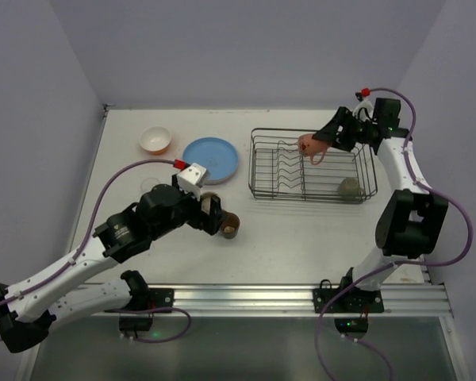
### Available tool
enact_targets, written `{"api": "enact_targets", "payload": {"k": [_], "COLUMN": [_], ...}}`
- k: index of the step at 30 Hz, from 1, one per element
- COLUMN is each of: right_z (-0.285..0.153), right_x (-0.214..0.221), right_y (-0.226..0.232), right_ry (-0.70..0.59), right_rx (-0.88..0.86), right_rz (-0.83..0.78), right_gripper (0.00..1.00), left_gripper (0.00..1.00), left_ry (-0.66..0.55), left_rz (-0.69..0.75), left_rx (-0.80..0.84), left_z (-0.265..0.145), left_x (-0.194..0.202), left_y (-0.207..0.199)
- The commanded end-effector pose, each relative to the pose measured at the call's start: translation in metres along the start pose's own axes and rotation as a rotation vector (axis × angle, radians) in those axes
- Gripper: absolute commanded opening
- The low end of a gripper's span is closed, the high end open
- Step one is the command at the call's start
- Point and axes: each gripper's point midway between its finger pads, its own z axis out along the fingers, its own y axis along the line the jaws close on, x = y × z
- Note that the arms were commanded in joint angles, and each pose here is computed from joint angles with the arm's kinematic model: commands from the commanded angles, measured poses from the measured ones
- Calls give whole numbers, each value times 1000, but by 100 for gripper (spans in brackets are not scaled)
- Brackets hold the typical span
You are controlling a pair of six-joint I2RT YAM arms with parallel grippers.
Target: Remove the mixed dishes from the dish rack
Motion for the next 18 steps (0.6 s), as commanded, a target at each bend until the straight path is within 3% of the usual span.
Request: {"api": "enact_targets", "payload": {"k": [1,5,9,11,18], "right_z": [-27,-44,-66,-80,-128], "right_x": [-21,-3,0,13,40], "right_y": [57,89,115,127,174], "right_ry": [-86,-43,-91,-76,-118], "right_rx": [-283,-501,-614,-662,-824], "right_rz": [-24,-3,-58,-15,-133], "right_gripper": [0,0,0,0,0], "left_gripper": [100,100,100,100,100], "left_ry": [-169,-249,-417,-460,-619], "left_rz": [-132,-202,-226,-211,-98], "left_rx": [70,124,209,259,484], "left_z": [-4,1,-3,1,9], "left_x": [-51,-72,-118,-134,-195], "left_y": [-20,-32,-48,-59,-106]}}
